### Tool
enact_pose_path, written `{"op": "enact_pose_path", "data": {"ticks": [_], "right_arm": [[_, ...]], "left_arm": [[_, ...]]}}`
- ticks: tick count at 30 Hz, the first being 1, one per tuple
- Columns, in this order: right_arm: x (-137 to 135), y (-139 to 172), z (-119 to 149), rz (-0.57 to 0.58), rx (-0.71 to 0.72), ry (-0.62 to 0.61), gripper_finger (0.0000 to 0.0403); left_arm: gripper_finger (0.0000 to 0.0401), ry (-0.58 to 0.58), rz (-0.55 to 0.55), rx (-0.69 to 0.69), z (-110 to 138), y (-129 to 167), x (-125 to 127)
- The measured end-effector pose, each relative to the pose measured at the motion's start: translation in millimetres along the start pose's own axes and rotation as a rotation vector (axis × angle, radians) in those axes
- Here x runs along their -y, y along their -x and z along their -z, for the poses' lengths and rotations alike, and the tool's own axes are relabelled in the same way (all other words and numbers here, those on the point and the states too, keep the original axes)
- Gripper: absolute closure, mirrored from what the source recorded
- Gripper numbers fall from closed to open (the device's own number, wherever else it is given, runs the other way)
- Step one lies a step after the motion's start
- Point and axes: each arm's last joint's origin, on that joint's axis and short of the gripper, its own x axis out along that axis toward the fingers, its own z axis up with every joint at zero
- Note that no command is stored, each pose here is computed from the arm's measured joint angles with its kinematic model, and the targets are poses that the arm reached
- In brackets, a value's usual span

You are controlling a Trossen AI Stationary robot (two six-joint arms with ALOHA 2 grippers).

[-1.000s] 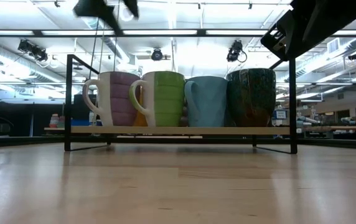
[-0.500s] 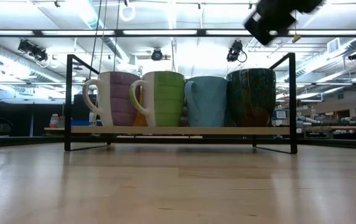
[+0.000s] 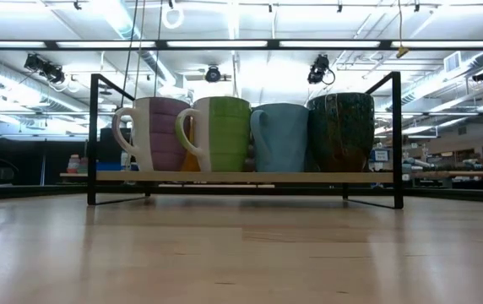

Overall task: Place coffee mugs
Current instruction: Return to Home Position

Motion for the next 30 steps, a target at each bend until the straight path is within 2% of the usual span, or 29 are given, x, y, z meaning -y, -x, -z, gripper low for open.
{"op": "enact_pose_path", "data": {"ticks": [6, 12, 17, 23, 30], "right_arm": [[6.8, 76.4, -17.2, 0.035, 0.104, -0.016, 0.0290], [4.4, 142.1, -5.8, 0.037, 0.198, -0.026, 0.0290], [2.2, 182.0, 10.3, 0.030, 0.234, -0.067, 0.0290], [1.5, 200.4, 28.5, 0.027, 0.265, -0.088, 0.0290], [4.9, 188.6, 69.4, 0.081, 0.321, -0.073, 0.0290]], "left_arm": [[0.0142, 0.000, -0.001, -0.002, 0.2, -0.2, -0.1], [0.0142, 0.000, -0.001, -0.001, 0.3, -0.2, -0.1], [0.0142, 0.000, -0.001, -0.002, 0.3, -0.2, -0.1], [0.0142, 0.004, -0.001, -0.002, 0.3, -0.3, 0.0], [0.0142, 0.005, -0.001, -0.002, 0.3, -0.3, 0.0]]}}
